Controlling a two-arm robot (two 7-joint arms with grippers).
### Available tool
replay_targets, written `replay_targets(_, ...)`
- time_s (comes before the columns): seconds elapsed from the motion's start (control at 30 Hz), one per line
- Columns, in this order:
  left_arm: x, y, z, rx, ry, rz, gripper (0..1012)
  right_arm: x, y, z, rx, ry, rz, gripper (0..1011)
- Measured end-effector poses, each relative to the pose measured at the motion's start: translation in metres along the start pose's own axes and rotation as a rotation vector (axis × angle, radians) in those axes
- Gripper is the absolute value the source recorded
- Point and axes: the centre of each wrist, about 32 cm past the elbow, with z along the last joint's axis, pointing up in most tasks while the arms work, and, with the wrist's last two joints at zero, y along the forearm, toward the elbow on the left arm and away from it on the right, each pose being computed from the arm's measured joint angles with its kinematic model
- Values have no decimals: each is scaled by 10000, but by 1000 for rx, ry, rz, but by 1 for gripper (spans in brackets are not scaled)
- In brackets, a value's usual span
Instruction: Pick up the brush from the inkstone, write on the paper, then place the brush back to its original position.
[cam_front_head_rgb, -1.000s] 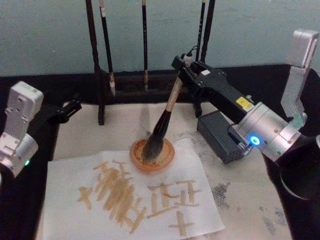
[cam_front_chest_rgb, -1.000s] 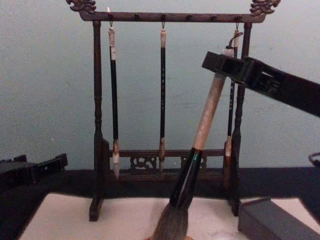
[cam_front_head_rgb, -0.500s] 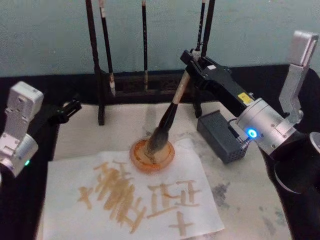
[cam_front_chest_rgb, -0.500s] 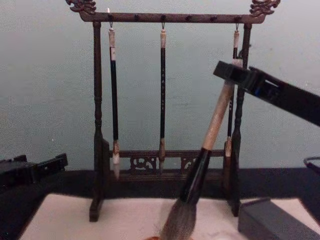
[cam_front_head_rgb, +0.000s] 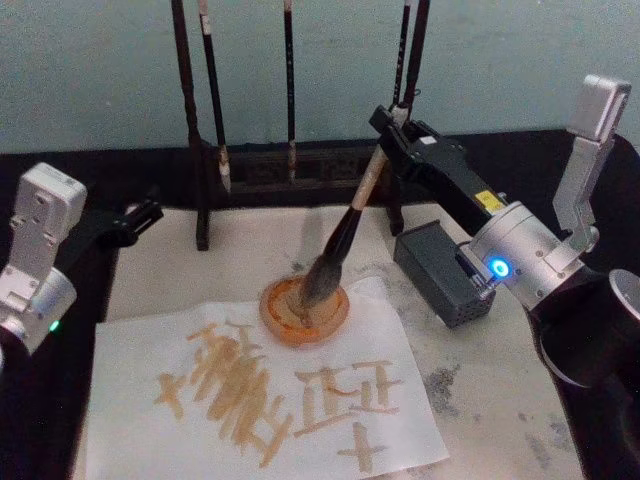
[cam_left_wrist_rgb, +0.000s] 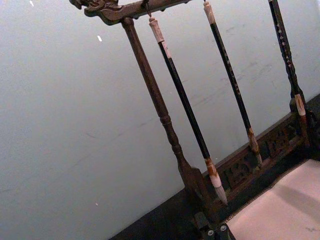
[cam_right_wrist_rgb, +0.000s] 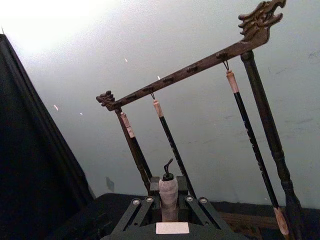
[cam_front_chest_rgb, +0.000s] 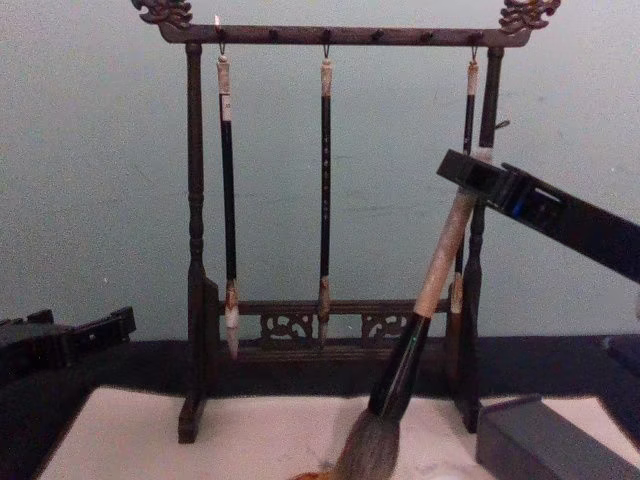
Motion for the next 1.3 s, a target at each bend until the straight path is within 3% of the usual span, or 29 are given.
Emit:
replay_targets(0.87, 0, 0, 0, 0, 0, 0, 1002, 101, -102, -181, -37, 20, -39, 203)
replay_targets(1.3, 0, 0, 0, 0, 0, 0, 1002, 145, -200, -179, -48, 4, -76, 201)
